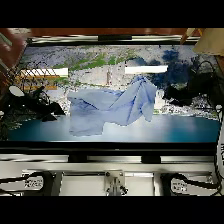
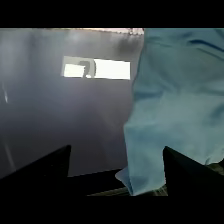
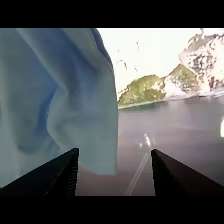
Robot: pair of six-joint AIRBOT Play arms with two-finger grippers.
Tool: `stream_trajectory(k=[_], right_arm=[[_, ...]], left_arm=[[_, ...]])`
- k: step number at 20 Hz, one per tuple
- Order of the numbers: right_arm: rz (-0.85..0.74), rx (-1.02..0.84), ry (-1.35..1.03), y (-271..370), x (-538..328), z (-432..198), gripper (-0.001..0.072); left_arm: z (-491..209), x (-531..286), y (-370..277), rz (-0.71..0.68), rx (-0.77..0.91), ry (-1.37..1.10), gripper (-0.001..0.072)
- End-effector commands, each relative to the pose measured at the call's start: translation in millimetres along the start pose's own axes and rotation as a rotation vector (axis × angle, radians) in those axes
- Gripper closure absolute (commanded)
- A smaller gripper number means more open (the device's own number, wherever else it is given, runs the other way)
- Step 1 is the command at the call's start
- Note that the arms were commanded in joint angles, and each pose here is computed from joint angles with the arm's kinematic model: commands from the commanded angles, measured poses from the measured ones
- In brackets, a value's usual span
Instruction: Fold the shirts.
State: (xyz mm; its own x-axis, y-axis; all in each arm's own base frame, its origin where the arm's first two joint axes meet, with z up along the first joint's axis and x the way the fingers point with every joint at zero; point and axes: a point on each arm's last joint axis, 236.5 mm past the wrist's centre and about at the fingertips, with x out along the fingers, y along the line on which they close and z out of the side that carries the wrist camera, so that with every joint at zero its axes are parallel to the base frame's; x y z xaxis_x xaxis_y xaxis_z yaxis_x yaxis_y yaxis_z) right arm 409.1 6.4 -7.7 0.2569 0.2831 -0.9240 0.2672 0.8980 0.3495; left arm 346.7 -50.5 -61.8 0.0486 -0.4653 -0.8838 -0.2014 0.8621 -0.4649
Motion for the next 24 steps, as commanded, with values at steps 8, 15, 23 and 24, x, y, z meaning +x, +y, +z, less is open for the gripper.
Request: stream_trajectory(k=[8, 15, 23, 24], right_arm=[[0.063, 0.027, 0.103, -9, 8, -28, 0.0135], [0.065, -0.096, 0.299, 7, 65, -90, 0.0056], [0.138, 0.07, 0.201, 39, 110, -65, 0.0065], [0.139, 0.064, 0.203, 43, 111, -67, 0.014]], left_arm=[[0, 72, -33, -0.082, 0.085, 0.005, 0.0007], [28, 45, -68, -0.174, 0.122, -0.088, 0.0676], [36, 4, -94, -0.193, 0.194, -0.183, 0.0676], [39, -5, -99, -0.195, 0.22, -0.208, 0.0676]])
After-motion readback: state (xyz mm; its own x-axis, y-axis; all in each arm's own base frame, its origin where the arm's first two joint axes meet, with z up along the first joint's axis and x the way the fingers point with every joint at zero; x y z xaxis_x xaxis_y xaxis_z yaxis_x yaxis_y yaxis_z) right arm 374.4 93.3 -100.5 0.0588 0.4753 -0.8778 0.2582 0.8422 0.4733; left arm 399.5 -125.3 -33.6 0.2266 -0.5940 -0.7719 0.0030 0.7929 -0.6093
